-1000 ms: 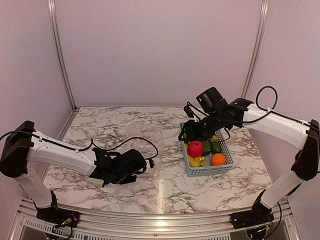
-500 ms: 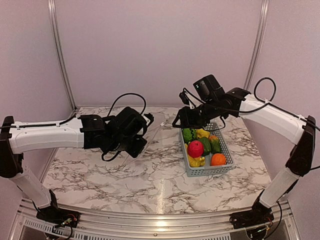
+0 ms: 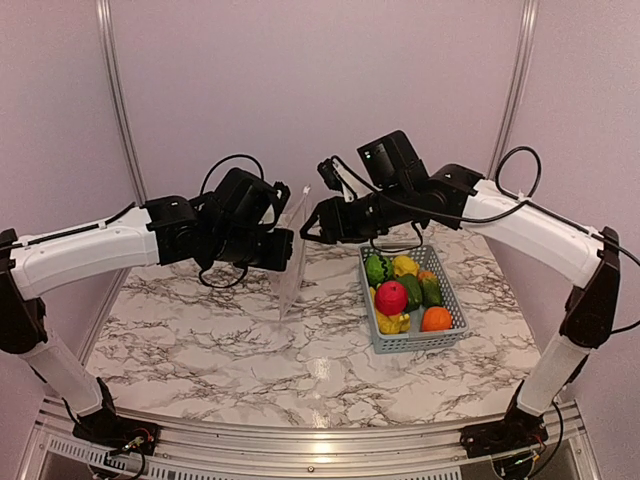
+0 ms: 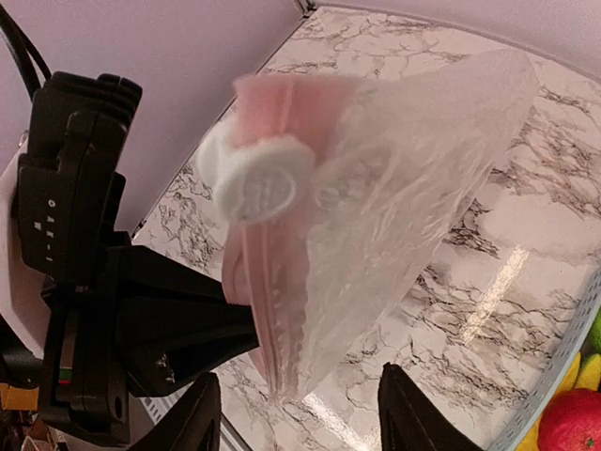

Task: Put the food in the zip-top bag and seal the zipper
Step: Pass from the left arm to the right, then pass from the right arm to the left

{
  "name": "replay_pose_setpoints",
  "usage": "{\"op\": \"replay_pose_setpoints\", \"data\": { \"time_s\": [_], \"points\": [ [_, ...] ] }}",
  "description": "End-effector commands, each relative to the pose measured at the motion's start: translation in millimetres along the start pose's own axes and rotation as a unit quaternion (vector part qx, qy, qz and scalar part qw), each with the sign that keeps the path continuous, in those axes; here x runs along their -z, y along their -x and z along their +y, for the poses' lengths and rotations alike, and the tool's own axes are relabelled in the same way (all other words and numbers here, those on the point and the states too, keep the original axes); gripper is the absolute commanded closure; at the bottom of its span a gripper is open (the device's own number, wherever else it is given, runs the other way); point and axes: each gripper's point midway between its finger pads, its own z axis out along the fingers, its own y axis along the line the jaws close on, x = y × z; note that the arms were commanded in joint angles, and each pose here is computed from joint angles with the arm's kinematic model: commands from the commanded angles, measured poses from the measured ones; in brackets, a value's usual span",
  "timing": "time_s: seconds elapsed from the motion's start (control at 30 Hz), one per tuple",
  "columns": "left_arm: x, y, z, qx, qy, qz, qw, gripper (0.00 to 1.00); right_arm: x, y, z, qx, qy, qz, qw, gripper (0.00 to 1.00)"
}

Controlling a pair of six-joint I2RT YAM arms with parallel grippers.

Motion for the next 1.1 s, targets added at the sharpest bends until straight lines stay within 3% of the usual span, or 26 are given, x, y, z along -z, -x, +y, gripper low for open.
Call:
{"op": "replay_pose_setpoints", "data": {
  "time_s": [0.0, 0.13, 0.23, 0.37, 0.5, 0.6, 0.77, 1.07],
  "points": [
    [16.2, 20.6, -17.5, 0.035, -0.057, -0.031, 0.997, 1.00, -6.5, 26.2, 15.0, 0.008, 0.025, -0.032, 0.999, 0.44],
    [27.8, 26.2, -23.4, 0.040, -0.082, -0.042, 0.995, 0.99, -16.2, 33.7, 4.6, 0.005, -0.012, -0.034, 0.999, 0.45],
    [35.9, 28.8, -22.4, 0.037, -0.085, -0.049, 0.994, 0.98, -17.6, 37.0, -14.6, -0.013, -0.067, -0.040, 0.997, 0.53],
    [42.4, 28.4, -14.1, 0.037, -0.071, -0.055, 0.995, 0.98, -13.2, 41.5, -23.7, -0.030, -0.095, -0.053, 0.994, 0.81],
    [40.5, 23.3, 1.9, 0.046, -0.030, -0.053, 0.997, 0.98, -15.1, 42.0, -27.9, -0.035, -0.106, -0.056, 0.992, 0.93],
    [37.3, 16.6, 20.8, 0.069, 0.019, -0.050, 0.996, 0.92, -21.0, 39.4, -17.1, -0.040, -0.074, -0.047, 0.995, 0.96],
    [25.7, 9.4, 20.4, 0.081, 0.021, -0.040, 0.996, 0.65, -30.7, 37.8, -4.6, -0.045, -0.037, -0.043, 0.997, 0.97],
    [13.6, 6.8, 15.8, 0.087, 0.015, -0.039, 0.995, 0.64, -38.1, 40.4, 0.4, -0.036, -0.022, -0.040, 0.998, 0.96]
  ]
}}
